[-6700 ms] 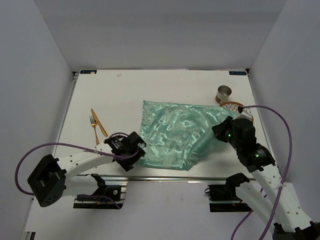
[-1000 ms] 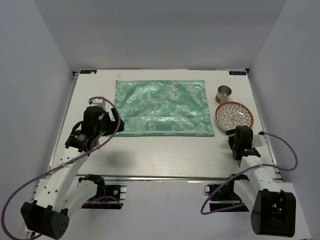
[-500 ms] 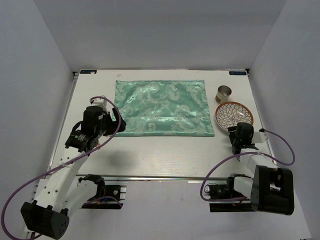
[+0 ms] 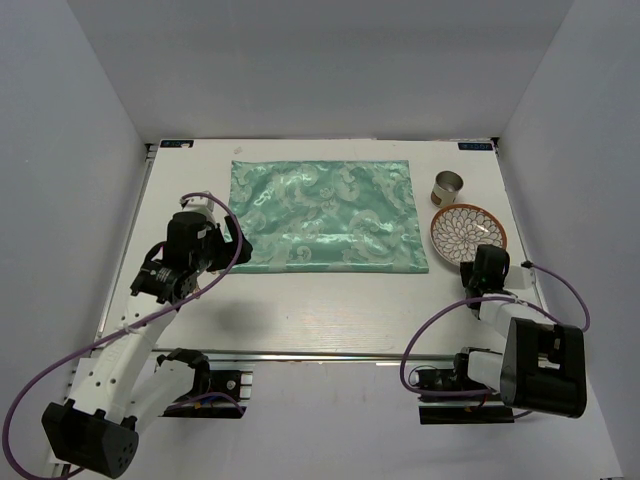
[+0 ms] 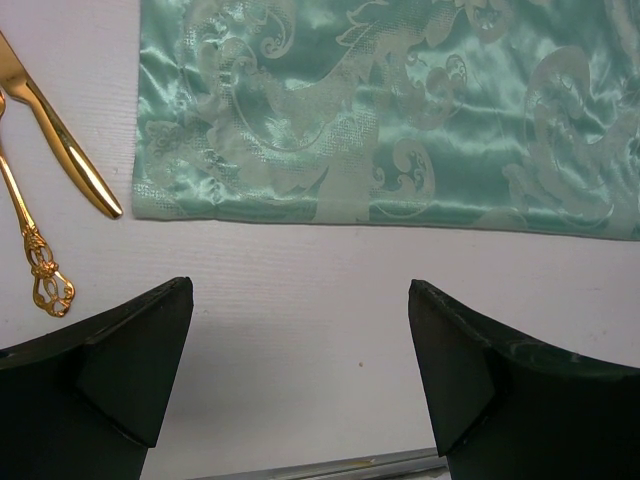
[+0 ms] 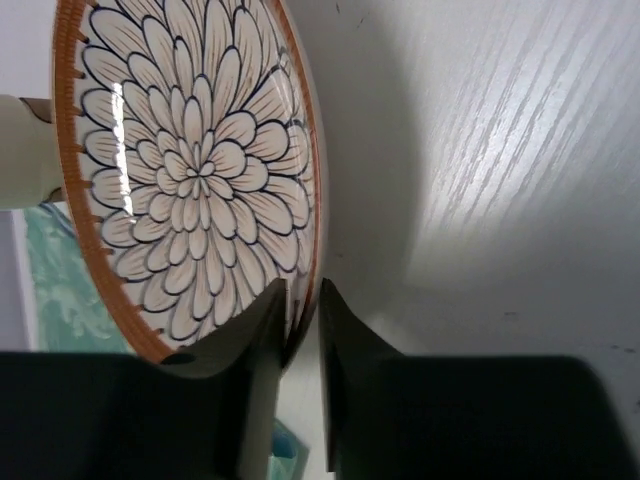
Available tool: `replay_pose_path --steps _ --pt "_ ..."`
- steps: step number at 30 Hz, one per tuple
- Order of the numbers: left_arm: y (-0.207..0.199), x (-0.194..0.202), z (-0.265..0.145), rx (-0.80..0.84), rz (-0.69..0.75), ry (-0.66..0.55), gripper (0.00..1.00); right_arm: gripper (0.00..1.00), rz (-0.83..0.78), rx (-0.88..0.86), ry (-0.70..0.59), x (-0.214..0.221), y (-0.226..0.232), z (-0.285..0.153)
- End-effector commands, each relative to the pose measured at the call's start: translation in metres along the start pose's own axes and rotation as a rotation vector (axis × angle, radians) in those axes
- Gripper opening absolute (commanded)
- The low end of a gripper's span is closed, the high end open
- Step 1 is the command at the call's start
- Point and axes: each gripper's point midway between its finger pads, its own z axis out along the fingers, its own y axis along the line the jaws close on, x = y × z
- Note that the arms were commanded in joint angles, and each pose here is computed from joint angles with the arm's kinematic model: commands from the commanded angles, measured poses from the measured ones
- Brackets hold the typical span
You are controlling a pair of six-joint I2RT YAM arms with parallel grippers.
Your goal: Set the dinner table for one person
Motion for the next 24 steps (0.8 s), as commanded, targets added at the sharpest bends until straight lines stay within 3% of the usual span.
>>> replay_pose_path --steps 1,4,16,24 --pt "0.002 -0.002 0.002 -0.006 0.005 -0.009 0.98 0.15 0.031 0.017 -0.007 -0.001 -0.009 -0.003" --pt "0.003 -0.002 0.002 -0.012 0.003 -0.007 0.98 0.00 0.059 0.013 -0.024 -0.006 -0.007 -0.006" --pt "0.006 -0.001 0.002 -0.032 -0.005 -0.006 0.98 0.00 0.150 -0.127 -0.105 -0.041 0.038 -0.043" --pt "0.013 -0.001 0.002 -0.075 -0.033 -0.014 0.98 0.00 0.159 -0.355 -0.121 -0.064 0.097 -0.085"
